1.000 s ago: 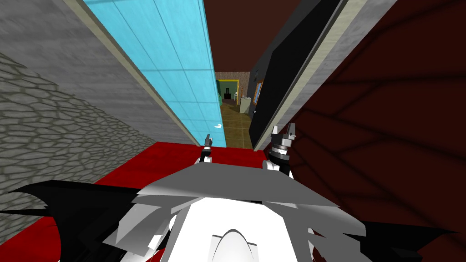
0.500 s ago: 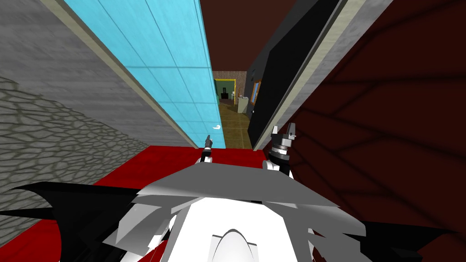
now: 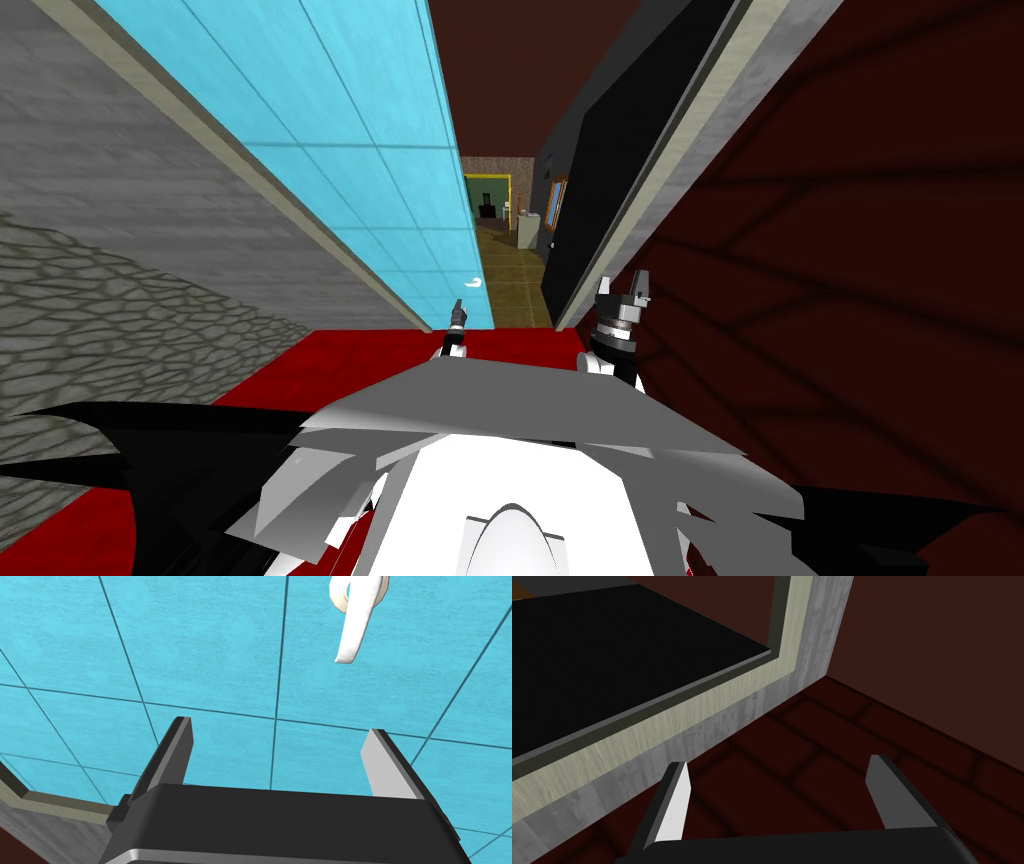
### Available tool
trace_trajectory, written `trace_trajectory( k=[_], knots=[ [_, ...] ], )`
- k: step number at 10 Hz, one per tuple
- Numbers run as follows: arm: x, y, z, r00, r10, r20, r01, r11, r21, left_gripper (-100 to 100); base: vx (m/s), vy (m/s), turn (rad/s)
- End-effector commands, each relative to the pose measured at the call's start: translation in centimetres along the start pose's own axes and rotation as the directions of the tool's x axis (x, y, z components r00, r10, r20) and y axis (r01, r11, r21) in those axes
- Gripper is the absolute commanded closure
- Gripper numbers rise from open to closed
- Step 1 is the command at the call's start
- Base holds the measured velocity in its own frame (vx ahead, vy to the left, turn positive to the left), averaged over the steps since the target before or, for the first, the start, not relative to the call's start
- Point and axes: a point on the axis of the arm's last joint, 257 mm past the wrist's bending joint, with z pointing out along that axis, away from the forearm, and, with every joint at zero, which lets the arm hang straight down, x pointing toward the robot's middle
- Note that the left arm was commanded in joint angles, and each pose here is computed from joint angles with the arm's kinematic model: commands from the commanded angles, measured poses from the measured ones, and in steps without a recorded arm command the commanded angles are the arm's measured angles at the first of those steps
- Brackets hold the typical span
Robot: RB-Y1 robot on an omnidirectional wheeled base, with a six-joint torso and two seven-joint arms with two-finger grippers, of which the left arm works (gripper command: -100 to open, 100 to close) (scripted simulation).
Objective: Push the door open
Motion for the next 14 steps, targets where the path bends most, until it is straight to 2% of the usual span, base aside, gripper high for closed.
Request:
trace_trajectory(
  k=[1,7,14],
  knots=[
    [-0.2,1.0,-0.03,1.0,-0.003,0.008,0.003,0.9998,-0.017,-100,0.069,0.081,-0.125],
    [-0.9,4.4,-0.47,0.9993,-0.012,0.035,0.015,0.9963,-0.085,-100,0.058,0.078,-0.112],
    [-1.3,6.6,-0.94,0.9983,-0.02,0.056,0.027,0.9908,-0.133,-100,0.036,0.054,-0.071]
  ],
)
